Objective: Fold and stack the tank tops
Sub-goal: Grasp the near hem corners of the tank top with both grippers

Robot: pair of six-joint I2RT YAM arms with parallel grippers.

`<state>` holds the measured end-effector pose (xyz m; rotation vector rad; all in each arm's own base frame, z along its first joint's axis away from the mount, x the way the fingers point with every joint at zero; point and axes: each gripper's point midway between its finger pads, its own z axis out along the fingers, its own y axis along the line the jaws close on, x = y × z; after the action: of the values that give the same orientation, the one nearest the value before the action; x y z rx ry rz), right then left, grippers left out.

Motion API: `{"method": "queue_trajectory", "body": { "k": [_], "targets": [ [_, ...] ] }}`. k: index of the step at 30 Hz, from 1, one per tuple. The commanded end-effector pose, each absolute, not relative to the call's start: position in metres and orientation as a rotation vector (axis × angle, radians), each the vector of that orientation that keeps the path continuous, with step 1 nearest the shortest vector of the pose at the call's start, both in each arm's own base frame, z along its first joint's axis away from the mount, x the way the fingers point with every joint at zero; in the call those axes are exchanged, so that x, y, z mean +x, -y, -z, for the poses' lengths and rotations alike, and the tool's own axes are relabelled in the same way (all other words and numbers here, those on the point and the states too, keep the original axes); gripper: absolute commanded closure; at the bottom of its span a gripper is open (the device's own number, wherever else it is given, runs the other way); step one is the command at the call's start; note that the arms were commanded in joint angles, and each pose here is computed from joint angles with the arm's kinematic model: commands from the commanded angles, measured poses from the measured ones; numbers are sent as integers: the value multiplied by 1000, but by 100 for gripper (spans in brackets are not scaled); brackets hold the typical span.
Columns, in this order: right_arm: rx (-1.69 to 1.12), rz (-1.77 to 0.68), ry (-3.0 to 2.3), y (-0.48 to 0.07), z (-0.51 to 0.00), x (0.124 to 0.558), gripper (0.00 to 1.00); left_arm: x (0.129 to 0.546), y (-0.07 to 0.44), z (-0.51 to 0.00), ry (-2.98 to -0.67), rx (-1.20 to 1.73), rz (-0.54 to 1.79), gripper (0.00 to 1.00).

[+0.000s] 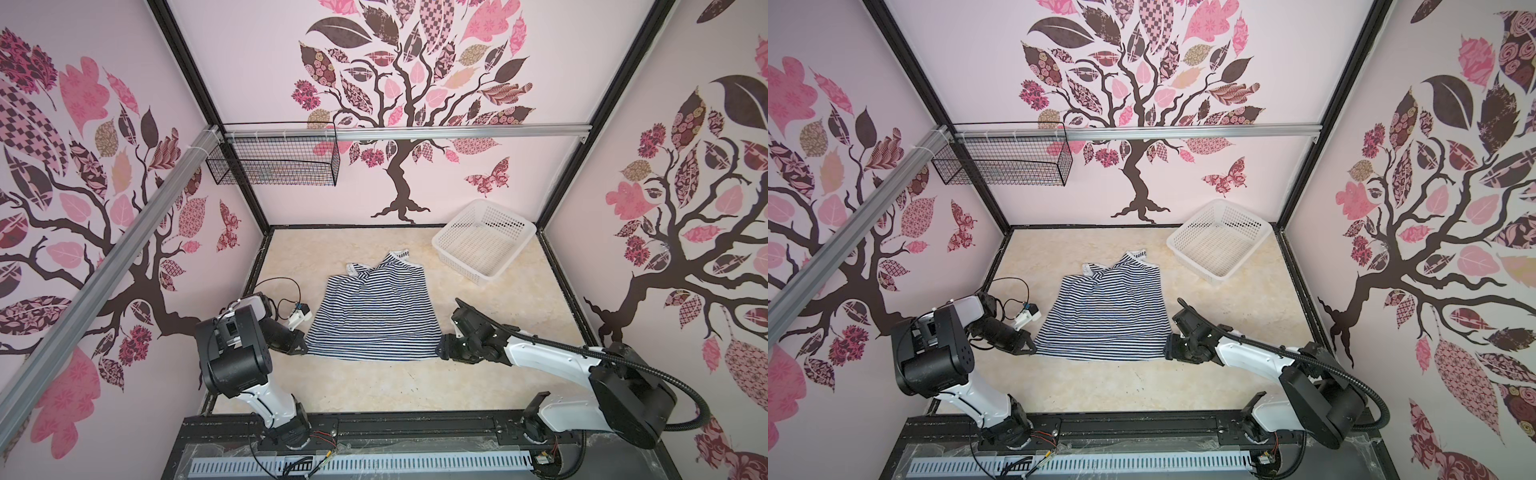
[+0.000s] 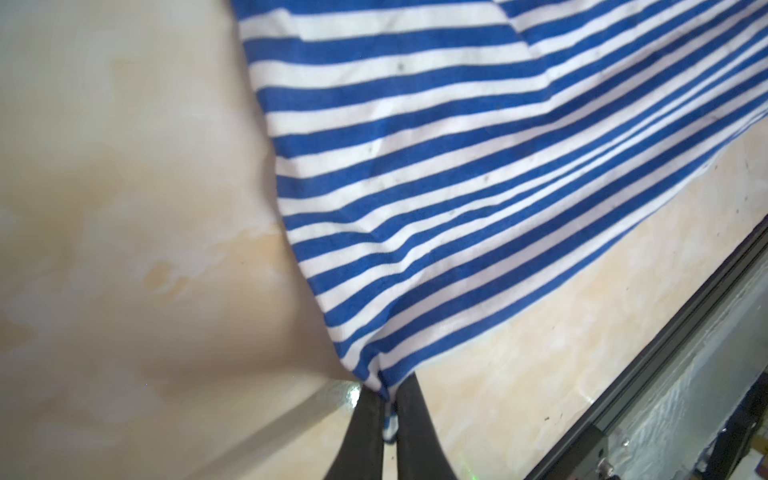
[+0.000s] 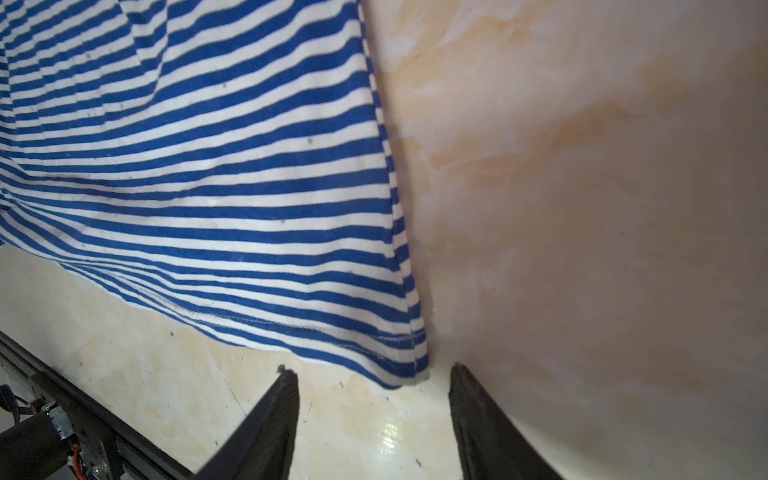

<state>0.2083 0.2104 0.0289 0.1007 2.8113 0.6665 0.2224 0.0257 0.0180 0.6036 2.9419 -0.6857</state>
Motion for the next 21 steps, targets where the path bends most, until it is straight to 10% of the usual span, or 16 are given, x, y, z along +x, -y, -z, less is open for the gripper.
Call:
{"method": "queue_trajectory", "body": {
  "k": [1,7,21],
  "targets": [
    [121,-642,-2804,-212,-27,216,40,221,-21,-17,-2924,610,727,95],
    [130,-633,-2820,-213,-16,217,45,221,-19,-21,-2910,608,732,100],
    [109,-616,-2802,-210,-31,220,100,239,-26,-49,-2844,496,593,100]
  ]
}}
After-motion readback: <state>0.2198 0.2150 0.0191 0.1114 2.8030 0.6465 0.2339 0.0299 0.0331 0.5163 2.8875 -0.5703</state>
